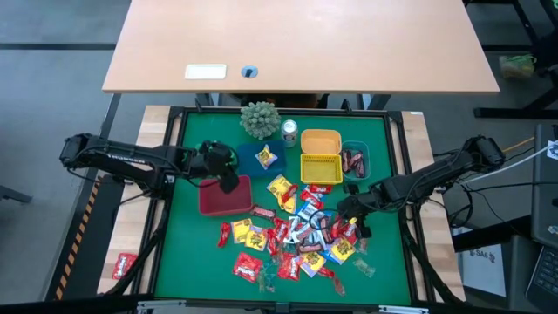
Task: Sort candy
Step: Put the red chocolate bar into the green bin
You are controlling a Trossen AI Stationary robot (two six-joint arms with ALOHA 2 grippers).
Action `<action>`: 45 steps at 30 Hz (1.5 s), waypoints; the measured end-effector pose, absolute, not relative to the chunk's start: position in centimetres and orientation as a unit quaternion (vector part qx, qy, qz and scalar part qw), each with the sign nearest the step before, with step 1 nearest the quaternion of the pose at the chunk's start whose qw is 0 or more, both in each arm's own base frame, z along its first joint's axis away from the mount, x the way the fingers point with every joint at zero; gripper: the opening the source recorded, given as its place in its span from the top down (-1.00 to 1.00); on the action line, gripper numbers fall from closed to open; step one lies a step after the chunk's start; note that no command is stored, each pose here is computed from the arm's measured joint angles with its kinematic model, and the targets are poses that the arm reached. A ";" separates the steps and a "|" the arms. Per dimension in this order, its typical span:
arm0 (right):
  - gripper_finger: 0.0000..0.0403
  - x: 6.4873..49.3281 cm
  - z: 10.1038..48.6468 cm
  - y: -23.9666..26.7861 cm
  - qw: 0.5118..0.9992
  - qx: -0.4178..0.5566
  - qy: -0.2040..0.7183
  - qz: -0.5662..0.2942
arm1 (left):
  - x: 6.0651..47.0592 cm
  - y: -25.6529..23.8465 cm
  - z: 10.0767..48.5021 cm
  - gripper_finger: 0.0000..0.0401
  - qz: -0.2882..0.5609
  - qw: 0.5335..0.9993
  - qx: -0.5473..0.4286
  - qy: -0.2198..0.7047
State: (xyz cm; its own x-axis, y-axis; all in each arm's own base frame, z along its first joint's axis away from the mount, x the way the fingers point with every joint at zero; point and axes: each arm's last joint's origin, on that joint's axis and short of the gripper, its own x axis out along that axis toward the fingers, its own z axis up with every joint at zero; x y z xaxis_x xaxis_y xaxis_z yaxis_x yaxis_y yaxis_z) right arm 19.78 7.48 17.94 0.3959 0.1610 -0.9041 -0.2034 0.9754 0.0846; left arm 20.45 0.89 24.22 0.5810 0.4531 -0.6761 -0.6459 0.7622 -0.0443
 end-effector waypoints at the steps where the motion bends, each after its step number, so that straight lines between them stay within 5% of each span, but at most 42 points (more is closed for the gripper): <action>1: 0.99 19.8 18.1 7.5 0.834 -0.021 0.541 0.109 | 20.5 0.8 24.3 0.42 0.310 0.879 -0.144 0.332; 24: 0.93 19.9 18.8 7.6 0.828 -0.017 0.547 0.121 | 25.6 -3.0 21.6 0.42 0.224 0.916 -0.148 0.299; 39: 0.09 20.5 17.6 7.9 0.812 -0.055 0.559 0.155 | 25.9 -3.2 20.9 0.42 0.221 0.912 -0.145 0.312; 45: -0.05 21.2 15.7 8.1 0.787 -0.094 0.586 0.167 | 25.9 -3.2 21.0 0.42 0.220 0.913 -0.146 0.309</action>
